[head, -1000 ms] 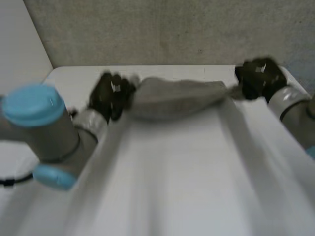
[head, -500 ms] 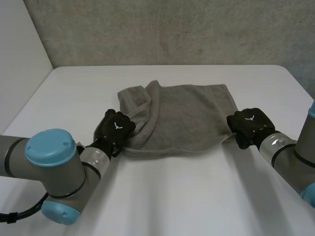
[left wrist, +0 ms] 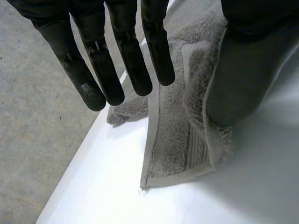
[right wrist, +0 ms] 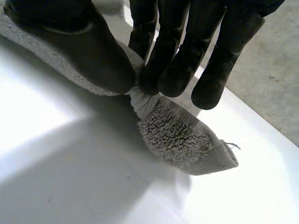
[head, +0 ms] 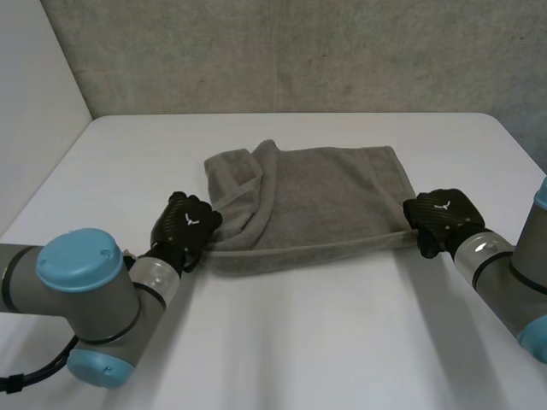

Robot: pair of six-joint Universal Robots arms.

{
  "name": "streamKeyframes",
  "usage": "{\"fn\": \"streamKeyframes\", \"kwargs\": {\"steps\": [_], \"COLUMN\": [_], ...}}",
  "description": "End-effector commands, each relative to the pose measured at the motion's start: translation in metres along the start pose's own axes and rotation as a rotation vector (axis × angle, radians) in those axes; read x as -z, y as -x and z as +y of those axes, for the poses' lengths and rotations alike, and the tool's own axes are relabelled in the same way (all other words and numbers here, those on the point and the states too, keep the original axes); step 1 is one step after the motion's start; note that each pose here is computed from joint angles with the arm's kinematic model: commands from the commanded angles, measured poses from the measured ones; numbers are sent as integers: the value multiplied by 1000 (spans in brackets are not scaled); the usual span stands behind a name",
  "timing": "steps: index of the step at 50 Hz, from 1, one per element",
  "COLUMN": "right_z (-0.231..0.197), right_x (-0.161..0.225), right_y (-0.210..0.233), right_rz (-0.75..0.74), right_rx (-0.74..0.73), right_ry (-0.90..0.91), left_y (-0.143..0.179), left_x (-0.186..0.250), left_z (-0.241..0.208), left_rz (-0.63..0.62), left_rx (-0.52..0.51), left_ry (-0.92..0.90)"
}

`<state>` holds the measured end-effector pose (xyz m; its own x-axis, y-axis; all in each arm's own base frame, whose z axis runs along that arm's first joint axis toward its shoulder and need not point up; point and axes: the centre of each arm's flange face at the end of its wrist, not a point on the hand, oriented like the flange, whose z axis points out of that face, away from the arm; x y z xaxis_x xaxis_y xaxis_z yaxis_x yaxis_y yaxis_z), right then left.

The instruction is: Fold the towel.

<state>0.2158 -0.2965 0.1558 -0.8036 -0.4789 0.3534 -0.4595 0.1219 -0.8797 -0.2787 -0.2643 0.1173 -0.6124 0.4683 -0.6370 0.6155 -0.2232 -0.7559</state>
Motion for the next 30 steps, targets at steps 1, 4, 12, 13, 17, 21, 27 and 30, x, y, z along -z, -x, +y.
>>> {"fn": "streamKeyframes", "kwargs": {"steps": [1, 4, 12, 13, 17, 21, 27, 30], "right_z": [0, -1, 0, 1, 2, 2, 1, -1], "right_x": [-1, -2, -5, -5, -6, -6, -7, -7], "right_y": [-4, -7, -11, -10, -10, -11, -13, -18], "right_rz": [26, 34, 42, 39, 39, 43, 49, 60], "right_rx": [-44, -73, -142, -142, -142, -146, -148, -152], "right_ry": [3, 1, 7, 10, 11, 9, 8, 2], "left_y": [6, 5, 5, 5, 3, -3, -4, 6], "left_x": [4, 4, 1, 0, 0, -1, -1, -3], "left_z": [1, 2, 2, 3, 4, 4, 4, 7], "left_rz": [-3, 1, -1, 1, 18, 91, 136, 122], "left_rx": [10, 21, 75, 95, 136, 174, 189, 194], "left_ry": [1, 4, 1, 4, 6, 0, 19, 46]}}
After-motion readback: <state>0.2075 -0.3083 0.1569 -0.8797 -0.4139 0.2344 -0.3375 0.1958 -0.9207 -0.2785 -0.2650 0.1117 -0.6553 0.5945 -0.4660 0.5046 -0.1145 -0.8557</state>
